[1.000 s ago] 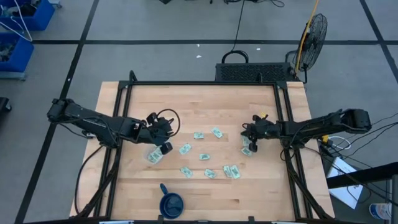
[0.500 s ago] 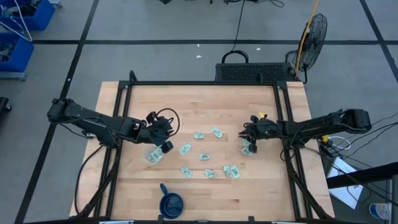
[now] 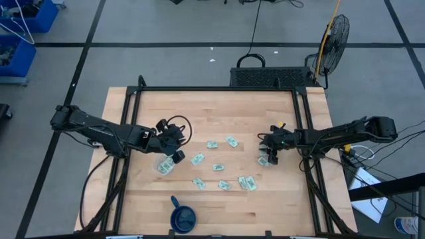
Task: Pick and place Stevia / Truvia into bins
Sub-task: Put the stevia packet into the transparent container
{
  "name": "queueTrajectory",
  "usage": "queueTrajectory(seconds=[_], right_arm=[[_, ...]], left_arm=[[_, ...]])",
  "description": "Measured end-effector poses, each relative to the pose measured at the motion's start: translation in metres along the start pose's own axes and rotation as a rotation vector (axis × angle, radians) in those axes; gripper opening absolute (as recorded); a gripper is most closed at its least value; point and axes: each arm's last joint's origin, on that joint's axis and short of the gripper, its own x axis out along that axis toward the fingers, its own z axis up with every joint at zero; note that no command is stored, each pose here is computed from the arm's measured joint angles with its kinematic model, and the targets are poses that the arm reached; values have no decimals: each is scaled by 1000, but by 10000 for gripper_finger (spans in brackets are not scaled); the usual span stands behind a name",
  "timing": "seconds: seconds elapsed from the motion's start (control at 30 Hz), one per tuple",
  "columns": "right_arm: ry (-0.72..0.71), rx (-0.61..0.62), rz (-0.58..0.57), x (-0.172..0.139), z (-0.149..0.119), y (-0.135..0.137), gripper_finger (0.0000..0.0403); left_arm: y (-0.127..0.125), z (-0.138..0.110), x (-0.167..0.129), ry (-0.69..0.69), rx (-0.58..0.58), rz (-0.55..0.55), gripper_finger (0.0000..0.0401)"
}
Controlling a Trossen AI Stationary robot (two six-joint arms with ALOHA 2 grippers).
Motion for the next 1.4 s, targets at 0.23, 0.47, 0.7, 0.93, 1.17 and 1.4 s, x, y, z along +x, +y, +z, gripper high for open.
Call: queueTrajectory(seconds=[0.23, 0.47, 0.7, 0.93, 1.17, 1.4], right_arm=[[3, 23, -21, 0, -1, -1, 80], [-117, -10, -27, 0, 9, -1, 6], [-292, -60, -32, -4, 27, 0, 2], [-72, -81, -39, -20, 34, -1, 36], [70, 81, -54, -27, 23, -2, 102], [18, 150, -52, -16, 8, -2, 134]], left_arm=[[0, 0, 0, 0, 0, 0, 56], [0, 0, 0, 0, 0, 1, 56], [0, 0, 0, 0, 0, 1, 56], [0, 0, 0, 0, 0, 1, 56], [0, 0, 1, 3, 2, 3, 56], [-3, -2, 6, 22, 22, 14, 56]])
